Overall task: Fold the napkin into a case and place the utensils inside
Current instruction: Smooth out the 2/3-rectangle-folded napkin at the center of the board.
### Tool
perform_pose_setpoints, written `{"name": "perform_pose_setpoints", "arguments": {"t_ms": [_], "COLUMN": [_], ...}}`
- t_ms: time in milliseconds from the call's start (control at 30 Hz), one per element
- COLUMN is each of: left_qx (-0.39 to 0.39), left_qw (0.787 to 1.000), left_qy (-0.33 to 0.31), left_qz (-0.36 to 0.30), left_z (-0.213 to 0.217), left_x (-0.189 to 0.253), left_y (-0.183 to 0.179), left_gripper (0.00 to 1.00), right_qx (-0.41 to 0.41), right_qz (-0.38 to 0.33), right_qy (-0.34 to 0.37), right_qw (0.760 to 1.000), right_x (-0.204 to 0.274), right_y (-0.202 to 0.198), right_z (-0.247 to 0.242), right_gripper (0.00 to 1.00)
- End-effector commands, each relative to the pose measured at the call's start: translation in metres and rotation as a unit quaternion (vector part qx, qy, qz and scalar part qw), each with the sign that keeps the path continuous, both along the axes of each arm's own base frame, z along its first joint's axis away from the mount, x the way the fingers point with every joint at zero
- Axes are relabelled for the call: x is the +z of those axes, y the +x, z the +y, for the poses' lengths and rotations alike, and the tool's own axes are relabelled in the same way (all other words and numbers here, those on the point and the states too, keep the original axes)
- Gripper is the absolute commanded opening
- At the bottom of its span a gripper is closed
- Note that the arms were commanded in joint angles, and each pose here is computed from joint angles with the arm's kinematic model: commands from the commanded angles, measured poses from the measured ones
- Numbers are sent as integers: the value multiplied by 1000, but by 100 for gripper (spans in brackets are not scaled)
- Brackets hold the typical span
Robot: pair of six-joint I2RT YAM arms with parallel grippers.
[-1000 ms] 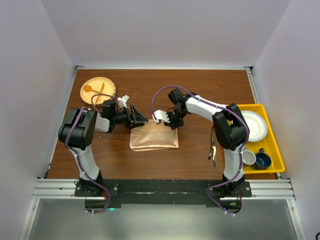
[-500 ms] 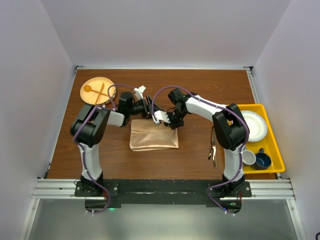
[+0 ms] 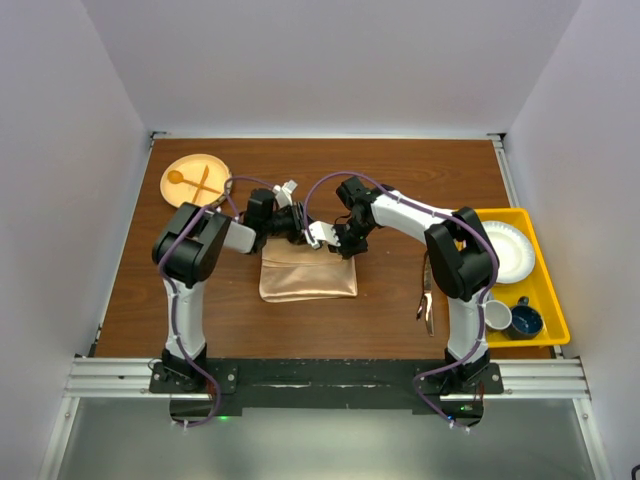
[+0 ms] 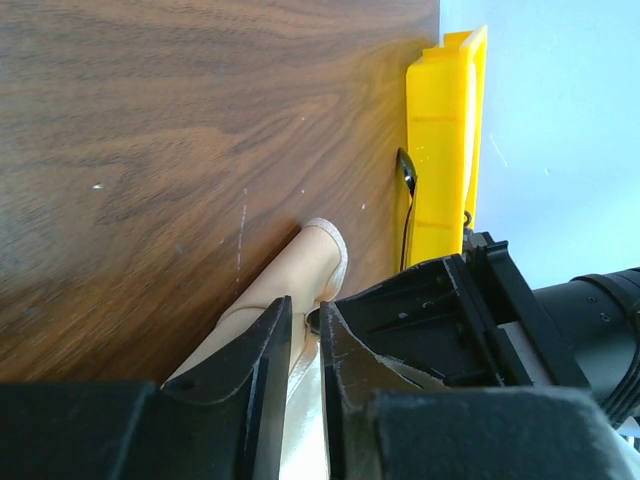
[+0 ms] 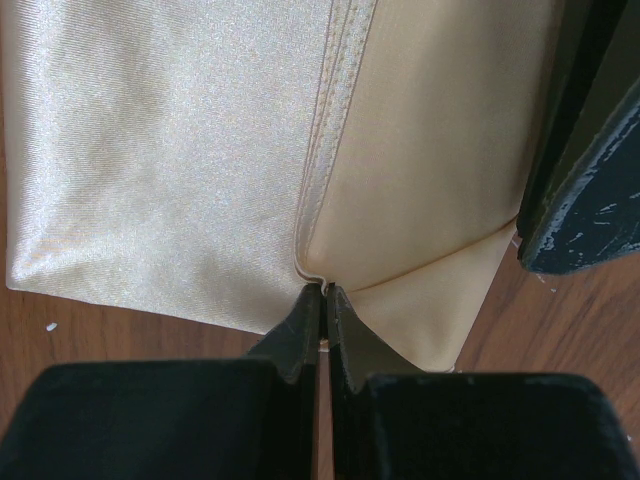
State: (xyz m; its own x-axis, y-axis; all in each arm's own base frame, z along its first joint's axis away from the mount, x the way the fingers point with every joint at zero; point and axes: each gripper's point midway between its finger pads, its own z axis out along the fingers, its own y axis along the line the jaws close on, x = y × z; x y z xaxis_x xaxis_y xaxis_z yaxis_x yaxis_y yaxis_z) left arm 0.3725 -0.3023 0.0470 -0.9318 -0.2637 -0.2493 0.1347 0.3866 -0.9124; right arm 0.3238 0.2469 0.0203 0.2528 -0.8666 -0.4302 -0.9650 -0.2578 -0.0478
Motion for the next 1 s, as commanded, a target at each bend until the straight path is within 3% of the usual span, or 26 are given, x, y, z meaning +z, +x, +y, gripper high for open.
{"name": "perform_pose_setpoints", "arguments": {"t_ms": [0,267,633,767,867,900,967], "left_qx": [-16,-22,-2,-3,-2,-2,-2], "left_qw": [997,997,997,994,992,992,992], "left_qy": [-27,-24,81,107,120,123,126], "left_qz": [-77,-66,18,18,25,29,26], "left_z": [-17,-38,-22,-16,-12,-12,-11], "left_x": [50,40,-43,-55,-64,-66,-67], "left_y": [11,8,1,-2,-3,-4,-3], "left_gripper": [20,15,1,0,0,0,0], "right_qx": [5,6,9,2,-6,-10,-24], "right_qz": [8,6,4,5,10,15,24], "right_qy": [-68,-64,-54,-39,-20,-15,-6], "right_qw": [998,998,999,999,1000,1000,999], "right_x": [-33,-28,-17,-3,17,26,39], "right_y": [-4,-4,-5,-2,-2,-2,-5], "right_z": [-30,-29,-26,-19,-10,-8,-5], "right_gripper": [0,0,0,0,16,28,40]}}
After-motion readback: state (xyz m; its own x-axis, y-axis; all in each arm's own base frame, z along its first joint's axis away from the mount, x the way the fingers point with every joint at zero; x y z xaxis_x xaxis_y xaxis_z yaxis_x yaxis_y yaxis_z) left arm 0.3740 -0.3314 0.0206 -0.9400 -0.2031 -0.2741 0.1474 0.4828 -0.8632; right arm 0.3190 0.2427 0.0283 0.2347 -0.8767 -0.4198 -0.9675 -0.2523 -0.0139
